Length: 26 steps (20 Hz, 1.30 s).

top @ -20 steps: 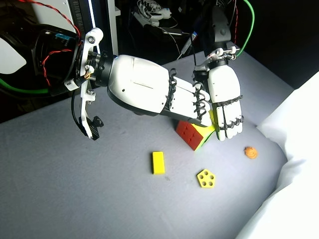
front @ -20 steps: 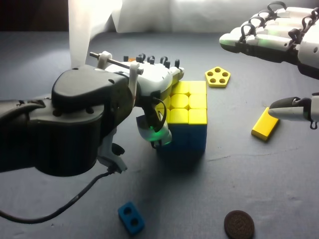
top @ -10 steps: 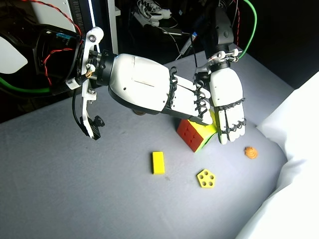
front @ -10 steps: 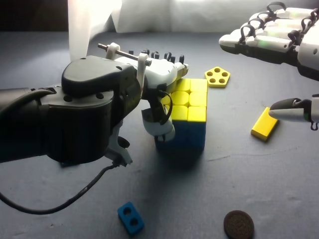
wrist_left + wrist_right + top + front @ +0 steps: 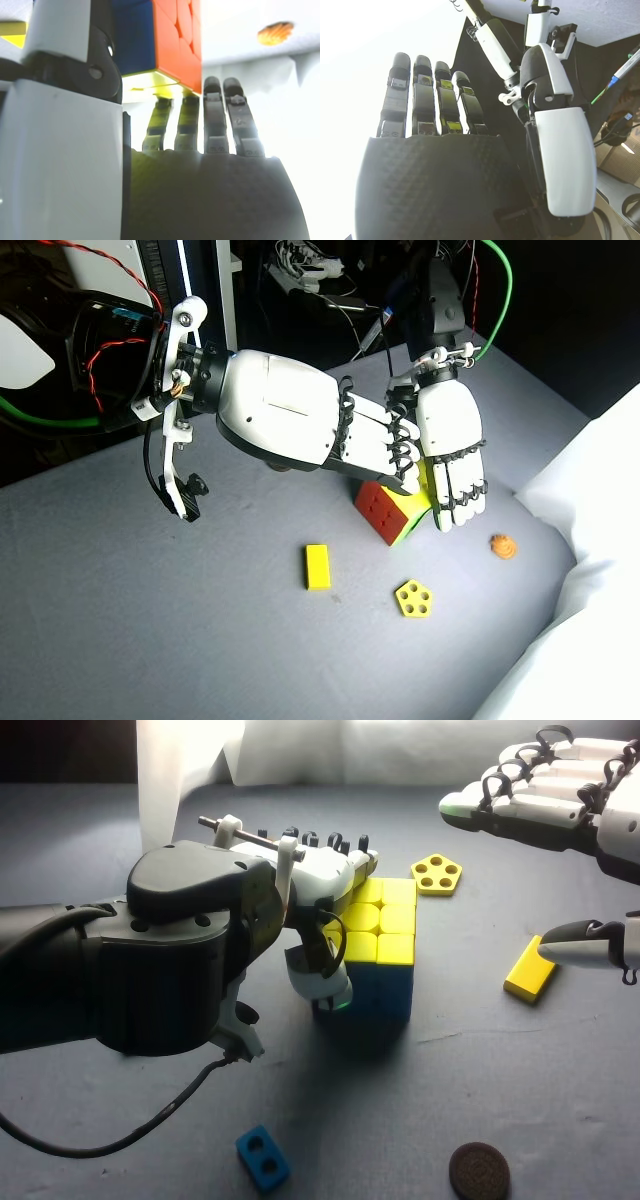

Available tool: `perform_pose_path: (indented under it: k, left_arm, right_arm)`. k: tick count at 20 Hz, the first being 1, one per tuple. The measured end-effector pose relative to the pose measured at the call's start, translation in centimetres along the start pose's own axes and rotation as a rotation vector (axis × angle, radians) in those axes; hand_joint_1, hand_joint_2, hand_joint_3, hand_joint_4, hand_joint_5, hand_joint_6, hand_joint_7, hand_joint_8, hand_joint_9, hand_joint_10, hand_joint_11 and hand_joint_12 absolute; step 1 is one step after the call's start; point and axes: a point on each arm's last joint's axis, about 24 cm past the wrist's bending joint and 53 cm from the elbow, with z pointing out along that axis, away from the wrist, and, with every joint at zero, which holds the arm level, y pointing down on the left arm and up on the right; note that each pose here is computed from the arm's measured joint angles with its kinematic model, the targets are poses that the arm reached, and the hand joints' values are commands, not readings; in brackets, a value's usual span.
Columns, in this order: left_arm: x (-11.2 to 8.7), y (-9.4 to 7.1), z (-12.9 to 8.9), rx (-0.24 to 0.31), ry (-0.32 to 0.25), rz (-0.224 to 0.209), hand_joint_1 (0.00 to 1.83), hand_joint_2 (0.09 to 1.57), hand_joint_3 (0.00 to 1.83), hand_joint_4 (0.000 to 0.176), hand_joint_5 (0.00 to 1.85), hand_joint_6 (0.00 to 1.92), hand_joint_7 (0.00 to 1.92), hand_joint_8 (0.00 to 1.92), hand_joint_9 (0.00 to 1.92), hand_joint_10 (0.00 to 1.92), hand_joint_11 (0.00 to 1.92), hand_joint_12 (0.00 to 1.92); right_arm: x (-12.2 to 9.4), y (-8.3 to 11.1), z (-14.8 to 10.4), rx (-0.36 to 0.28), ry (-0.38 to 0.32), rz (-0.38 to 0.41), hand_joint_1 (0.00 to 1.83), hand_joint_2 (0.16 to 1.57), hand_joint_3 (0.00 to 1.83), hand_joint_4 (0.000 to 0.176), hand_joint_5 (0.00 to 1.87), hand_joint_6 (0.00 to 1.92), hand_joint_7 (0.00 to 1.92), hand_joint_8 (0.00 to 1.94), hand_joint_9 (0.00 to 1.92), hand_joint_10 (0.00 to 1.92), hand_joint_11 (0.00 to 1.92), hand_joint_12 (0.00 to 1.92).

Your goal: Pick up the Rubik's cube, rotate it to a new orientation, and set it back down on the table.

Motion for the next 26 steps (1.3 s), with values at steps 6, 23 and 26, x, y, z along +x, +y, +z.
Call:
perform_pose_path:
  k: [6,23,26]
  left_arm:
    - [0.0,0.0,0.0,-0.001,0.001,0.000,1.06,0.97,0.00,0.053,0.00,0.00,0.00,0.00,0.00,0.00,0.00,0.00]
    - [-0.2,-0.3,-0.5,0.004,0.000,0.002,1.22,1.07,0.00,0.000,0.05,1.75,0.13,1.65,0.20,1.75,0.21,1.88]
    - [-0.5,-0.2,-1.0,-0.009,0.023,-0.001,1.26,1.12,0.02,0.000,0.03,1.76,0.10,1.66,0.18,1.74,0.19,1.86]
  right_arm:
    - [0.0,0.0,0.0,-0.001,0.001,-0.002,0.70,1.22,0.00,0.000,0.00,0.00,0.10,0.00,0.12,0.01,0.00,0.27]
    - [0.5,0.3,0.0,-0.015,0.007,-0.057,0.70,1.23,0.00,0.000,0.00,0.00,0.07,0.00,0.13,0.01,0.00,0.37]
    - [1.2,0.0,-0.1,-0.005,0.022,-0.042,0.68,1.24,0.00,0.000,0.01,0.00,0.08,0.00,0.14,0.01,0.00,0.50]
